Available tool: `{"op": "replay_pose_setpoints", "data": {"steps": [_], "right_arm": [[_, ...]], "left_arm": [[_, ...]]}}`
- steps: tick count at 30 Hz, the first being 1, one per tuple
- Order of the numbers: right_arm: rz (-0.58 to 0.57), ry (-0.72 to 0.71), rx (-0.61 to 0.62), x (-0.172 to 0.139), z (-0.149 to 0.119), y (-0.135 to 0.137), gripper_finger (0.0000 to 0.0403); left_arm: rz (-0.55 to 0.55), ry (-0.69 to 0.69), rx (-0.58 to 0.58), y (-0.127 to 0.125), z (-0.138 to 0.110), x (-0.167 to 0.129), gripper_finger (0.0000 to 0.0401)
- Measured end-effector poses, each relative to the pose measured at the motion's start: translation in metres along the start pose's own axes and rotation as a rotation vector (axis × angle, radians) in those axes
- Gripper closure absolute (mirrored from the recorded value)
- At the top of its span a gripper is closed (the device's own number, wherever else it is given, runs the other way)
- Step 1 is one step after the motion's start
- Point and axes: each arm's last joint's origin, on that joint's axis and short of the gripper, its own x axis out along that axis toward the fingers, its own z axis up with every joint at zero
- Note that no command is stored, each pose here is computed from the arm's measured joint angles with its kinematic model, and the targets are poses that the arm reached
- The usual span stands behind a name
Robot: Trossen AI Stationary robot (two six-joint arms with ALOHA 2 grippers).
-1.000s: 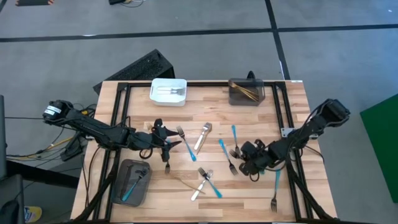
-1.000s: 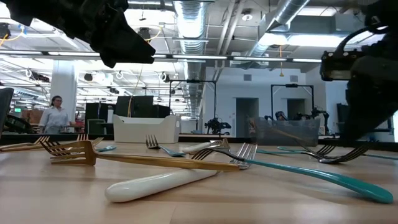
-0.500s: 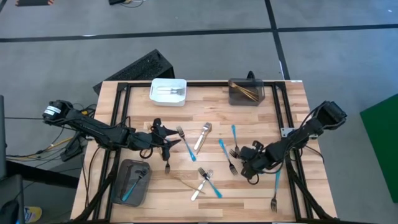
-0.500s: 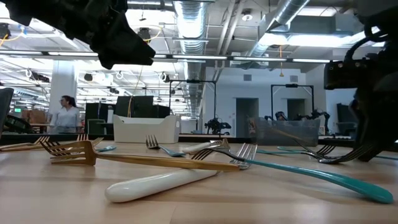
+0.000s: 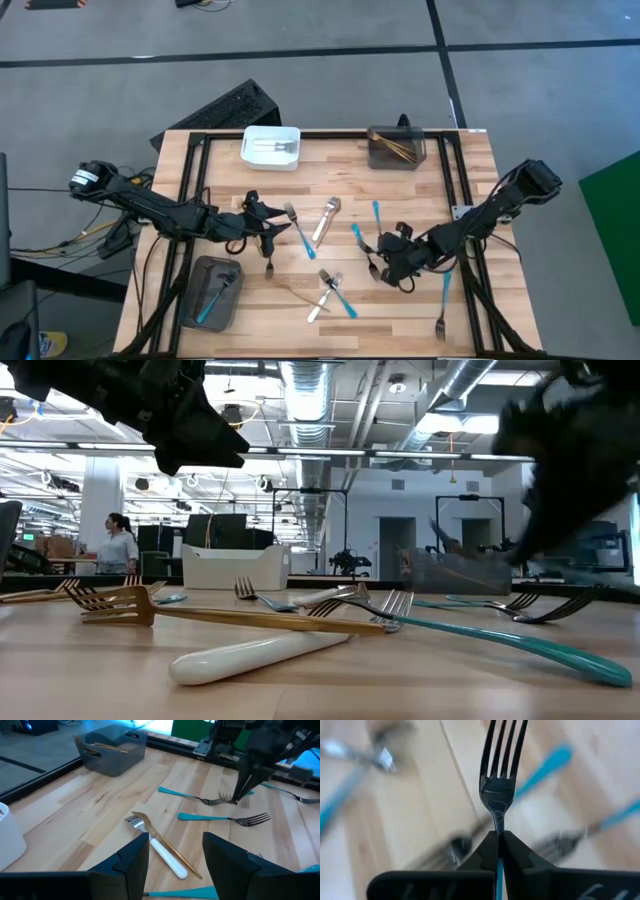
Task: Sort silverware by color (type)
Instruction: Put the blue fork into the bottom black bin
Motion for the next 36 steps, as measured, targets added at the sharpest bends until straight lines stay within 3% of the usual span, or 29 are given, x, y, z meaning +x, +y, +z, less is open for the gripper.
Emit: {"op": "replay_pose_setpoints", "data": {"steps": [5, 10, 22, 30, 36], "right_arm": [[-0.017, -0.243, -0.057, -0.011, 0.023, 0.001, 0.0388], [-0.014, -0.389, -0.099, -0.004, 0.048, -0.003, 0.0389], [0.333, -0.752, -0.211, 0.038, 0.095, -0.038, 0.0389], [0.539, -0.807, -0.283, 0.048, 0.107, -0.049, 0.0389], [0.589, -0.802, -0.304, 0.05, 0.109, -0.046, 0.0387]], "left_arm": [[0.0, -0.001, -0.016, 0.0, 0.0, 0.0, 0.023], [0.003, 0.008, 0.005, -0.002, -0.003, 0.004, 0.023], [-0.035, 0.028, 0.06, -0.013, -0.023, 0.031, 0.023], [-0.163, -0.053, 0.135, -0.018, -0.02, 0.045, 0.023], [-0.238, -0.103, 0.181, -0.017, -0.013, 0.047, 0.023]]}}
